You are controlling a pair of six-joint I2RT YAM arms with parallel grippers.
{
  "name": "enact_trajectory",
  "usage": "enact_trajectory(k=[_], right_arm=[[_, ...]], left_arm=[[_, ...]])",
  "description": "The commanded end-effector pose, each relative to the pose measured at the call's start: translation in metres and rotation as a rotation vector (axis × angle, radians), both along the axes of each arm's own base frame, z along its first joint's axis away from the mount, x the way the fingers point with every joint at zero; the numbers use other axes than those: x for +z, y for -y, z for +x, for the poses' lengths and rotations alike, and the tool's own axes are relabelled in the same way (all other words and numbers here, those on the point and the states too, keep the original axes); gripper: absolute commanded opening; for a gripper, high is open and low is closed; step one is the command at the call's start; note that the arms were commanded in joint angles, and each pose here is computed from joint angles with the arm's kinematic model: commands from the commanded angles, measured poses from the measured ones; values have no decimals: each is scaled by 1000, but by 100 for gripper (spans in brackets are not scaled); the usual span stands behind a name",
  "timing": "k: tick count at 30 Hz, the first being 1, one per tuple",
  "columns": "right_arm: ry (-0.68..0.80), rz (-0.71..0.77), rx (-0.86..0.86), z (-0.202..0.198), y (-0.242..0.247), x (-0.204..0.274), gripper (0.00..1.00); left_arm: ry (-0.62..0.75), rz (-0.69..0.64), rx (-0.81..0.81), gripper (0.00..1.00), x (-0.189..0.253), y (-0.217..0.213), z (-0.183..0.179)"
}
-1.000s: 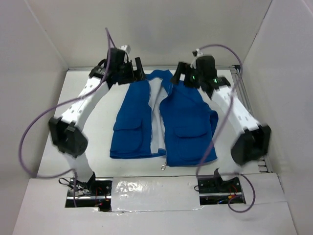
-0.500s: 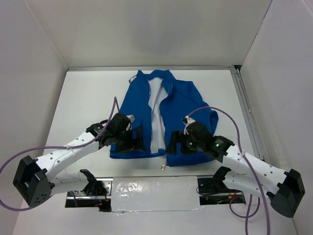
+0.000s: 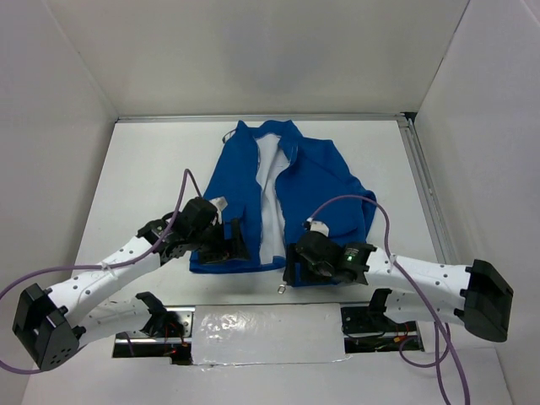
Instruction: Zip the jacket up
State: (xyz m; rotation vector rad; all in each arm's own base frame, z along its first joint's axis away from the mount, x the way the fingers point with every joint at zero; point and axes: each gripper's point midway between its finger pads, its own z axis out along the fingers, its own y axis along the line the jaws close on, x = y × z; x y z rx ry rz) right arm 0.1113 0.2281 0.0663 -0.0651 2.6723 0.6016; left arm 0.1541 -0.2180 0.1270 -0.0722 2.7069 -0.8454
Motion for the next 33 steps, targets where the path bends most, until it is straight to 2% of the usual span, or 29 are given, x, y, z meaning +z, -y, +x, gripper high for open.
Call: enact_trajectory(k=[1,7,12,16,20,22,24,25,27,29,30,33], right_arm=[[28,-56,-139,23,16,-3,87],[1,-71,-157,30,19,-20,85],[-37,-172,-145,24,21,-44,82],[-51,-228,-153,22,18,-56,74],[-46,-238,-157,18,15,-60,56],[-49,-230,-162,18,13,-62,57],[-60,-247,-173,16,16,-65,64],[-51,-251,-173,18,14,-63,71],[-43,-276,-171,16,16,-62,71],[-19,-284,-173,18,14,-58,63],[-23,-292,-178,16,14,-60,54],[-24,-303,-201,16,15,-61,35]], left_arm=[[36,-33,6,99,6,3,4],[46,-12,21,99,3,-5,7],[50,-10,22,99,1,-7,7],[48,-5,24,99,0,-8,8],[52,-7,21,99,0,-9,7],[56,-6,21,99,0,-10,7],[56,-5,26,99,0,-11,5],[57,-6,26,99,1,-12,5],[56,-5,26,99,2,-13,3],[62,-6,30,99,2,-14,3],[65,-6,31,99,2,-14,3],[77,-13,15,99,2,-12,3]])
